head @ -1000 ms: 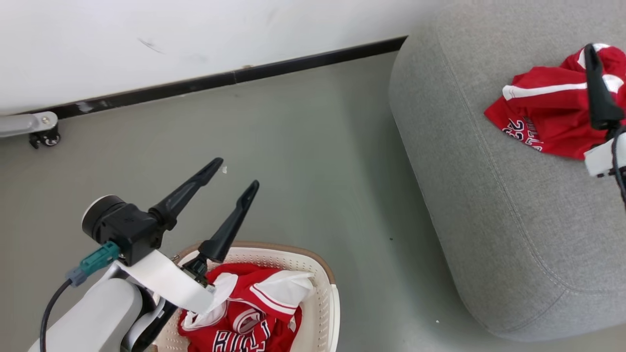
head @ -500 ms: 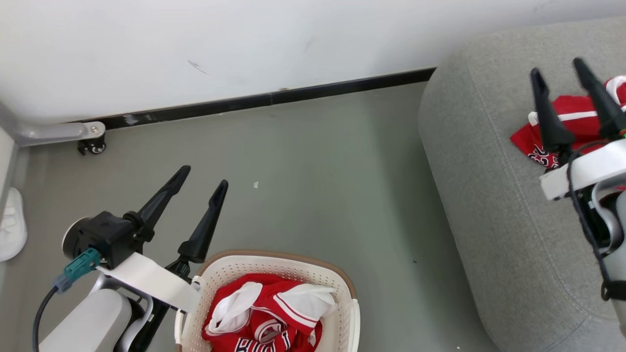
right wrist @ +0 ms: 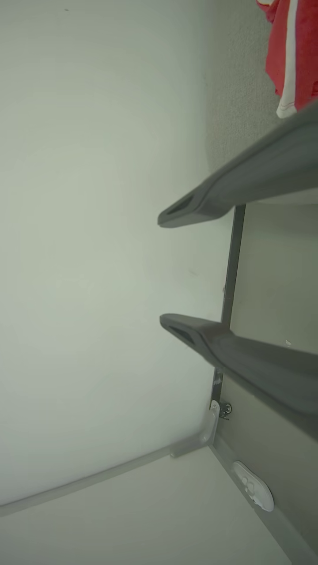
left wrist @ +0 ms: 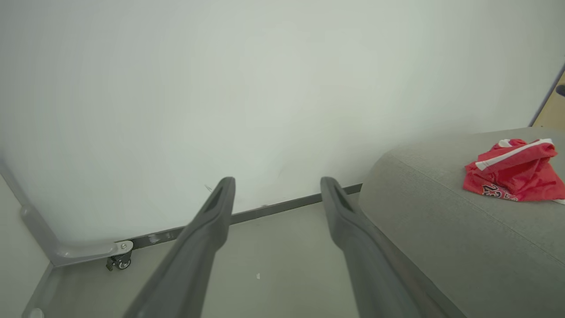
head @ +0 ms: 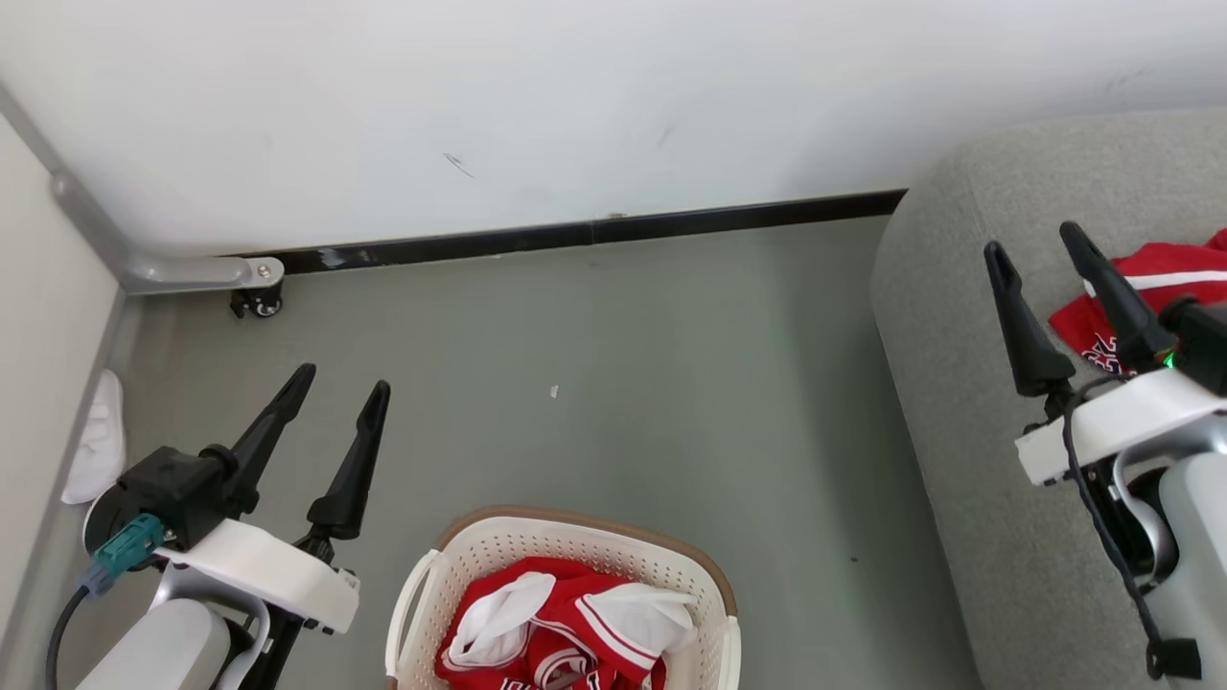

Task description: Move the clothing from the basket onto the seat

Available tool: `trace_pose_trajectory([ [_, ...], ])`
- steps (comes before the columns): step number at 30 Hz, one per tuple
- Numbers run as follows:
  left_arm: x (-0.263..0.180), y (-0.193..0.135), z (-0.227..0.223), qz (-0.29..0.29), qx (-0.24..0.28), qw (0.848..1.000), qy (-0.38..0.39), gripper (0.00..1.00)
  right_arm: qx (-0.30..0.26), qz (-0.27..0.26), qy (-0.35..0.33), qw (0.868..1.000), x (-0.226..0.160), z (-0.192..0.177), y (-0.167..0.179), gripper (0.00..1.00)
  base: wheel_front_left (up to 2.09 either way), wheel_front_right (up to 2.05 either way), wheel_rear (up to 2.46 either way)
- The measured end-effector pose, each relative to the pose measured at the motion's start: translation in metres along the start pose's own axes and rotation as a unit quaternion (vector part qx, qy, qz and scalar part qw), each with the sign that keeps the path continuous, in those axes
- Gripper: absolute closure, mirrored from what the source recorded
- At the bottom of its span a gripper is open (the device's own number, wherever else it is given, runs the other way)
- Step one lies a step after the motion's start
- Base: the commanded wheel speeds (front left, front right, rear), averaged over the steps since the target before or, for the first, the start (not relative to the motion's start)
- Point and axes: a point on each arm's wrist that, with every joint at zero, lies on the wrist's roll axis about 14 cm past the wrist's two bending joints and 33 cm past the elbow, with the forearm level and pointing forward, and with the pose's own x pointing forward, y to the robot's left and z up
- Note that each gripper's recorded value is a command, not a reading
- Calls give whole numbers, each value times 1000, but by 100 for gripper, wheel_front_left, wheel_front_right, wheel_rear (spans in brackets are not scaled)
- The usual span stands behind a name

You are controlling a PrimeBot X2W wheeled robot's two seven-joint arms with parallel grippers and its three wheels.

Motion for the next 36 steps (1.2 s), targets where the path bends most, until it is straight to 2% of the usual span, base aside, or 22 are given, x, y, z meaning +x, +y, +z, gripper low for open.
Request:
trace_pose_trajectory([
  [11,-28,32,8,71,5,997,-7,0,35,0,6,999,-24,-6,21,0,0,0,0],
  [23,-52,50,15,134,-13,990,-28,0,59,3,24,998,-50,-16,41,0,0,0,0],
  [36,-66,59,14,161,-17,986,-34,0,55,-5,19,998,-61,-13,43,0,0,0,0],
])
